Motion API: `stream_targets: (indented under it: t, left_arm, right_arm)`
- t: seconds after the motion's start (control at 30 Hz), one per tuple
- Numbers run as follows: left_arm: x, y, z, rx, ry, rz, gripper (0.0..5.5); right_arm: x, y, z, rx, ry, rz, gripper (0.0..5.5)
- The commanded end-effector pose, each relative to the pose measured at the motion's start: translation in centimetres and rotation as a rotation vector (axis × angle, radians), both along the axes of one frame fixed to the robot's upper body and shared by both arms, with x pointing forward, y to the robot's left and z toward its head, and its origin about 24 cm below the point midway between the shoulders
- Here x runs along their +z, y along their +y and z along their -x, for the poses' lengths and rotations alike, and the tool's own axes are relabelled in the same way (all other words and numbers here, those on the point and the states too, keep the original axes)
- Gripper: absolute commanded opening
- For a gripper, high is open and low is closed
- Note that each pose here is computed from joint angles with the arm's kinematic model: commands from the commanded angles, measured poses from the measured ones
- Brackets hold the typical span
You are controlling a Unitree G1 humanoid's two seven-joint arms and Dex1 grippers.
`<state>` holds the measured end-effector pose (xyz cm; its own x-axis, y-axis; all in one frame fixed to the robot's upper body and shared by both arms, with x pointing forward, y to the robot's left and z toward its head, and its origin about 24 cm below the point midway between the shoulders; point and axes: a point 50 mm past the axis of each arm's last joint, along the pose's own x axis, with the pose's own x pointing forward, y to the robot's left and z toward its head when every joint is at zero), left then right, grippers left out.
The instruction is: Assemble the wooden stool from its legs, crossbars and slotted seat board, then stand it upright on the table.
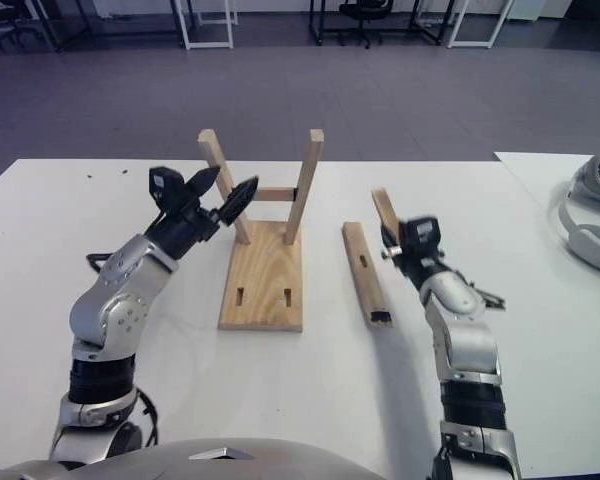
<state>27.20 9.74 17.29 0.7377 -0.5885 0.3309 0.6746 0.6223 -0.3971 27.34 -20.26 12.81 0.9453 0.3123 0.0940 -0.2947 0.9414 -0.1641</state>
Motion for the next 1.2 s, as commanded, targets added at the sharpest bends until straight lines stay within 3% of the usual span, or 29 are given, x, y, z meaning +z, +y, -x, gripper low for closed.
stream_targets:
  t: [0.03, 0.2, 0.77, 0.9, 0.97, 1.07, 1.2]
  left_arm:
    - [1.6, -0.8, 0.0, -0.127, 0.102, 0.228, 4.30]
    - [2.5, -1.2, 0.5, -0.207, 0.135, 0.275, 3.43]
    - [1.9, -1.1, 0.9, -0.185, 0.150, 0.217, 0.43]
    - [0.8, -0.3, 0.7, -0.119, 0.159, 0.183, 0.41]
    - [-0.7, 1.5, 1.0, -0.021, 0.179, 0.151, 0.41]
    - [-3.1, 6.6, 2.1, 0.177, 0.204, 0.083, 0.41]
    - [-5.0, 14.2, 1.9, 0.447, 0.216, -0.095, 0.41]
  right_arm:
    - [4.7, 8.0, 2.9, 0.398, -0.263, 0.021, 1.32]
    - [5.6, 10.2, 3.5, 0.487, -0.315, 0.039, 1.32]
    - [5.0, 10.7, 3.0, 0.497, -0.318, 0.101, 1.32]
    - [4.6, 11.1, 3.1, 0.508, -0.293, 0.097, 1.32]
    - [3.9, 11.1, 3.3, 0.514, -0.256, 0.104, 1.87]
    - [2.2, 9.8, 3.4, 0.448, -0.181, 0.110, 2.43]
    - [-1.4, 7.6, 3.1, 0.326, -0.069, 0.157, 2.52]
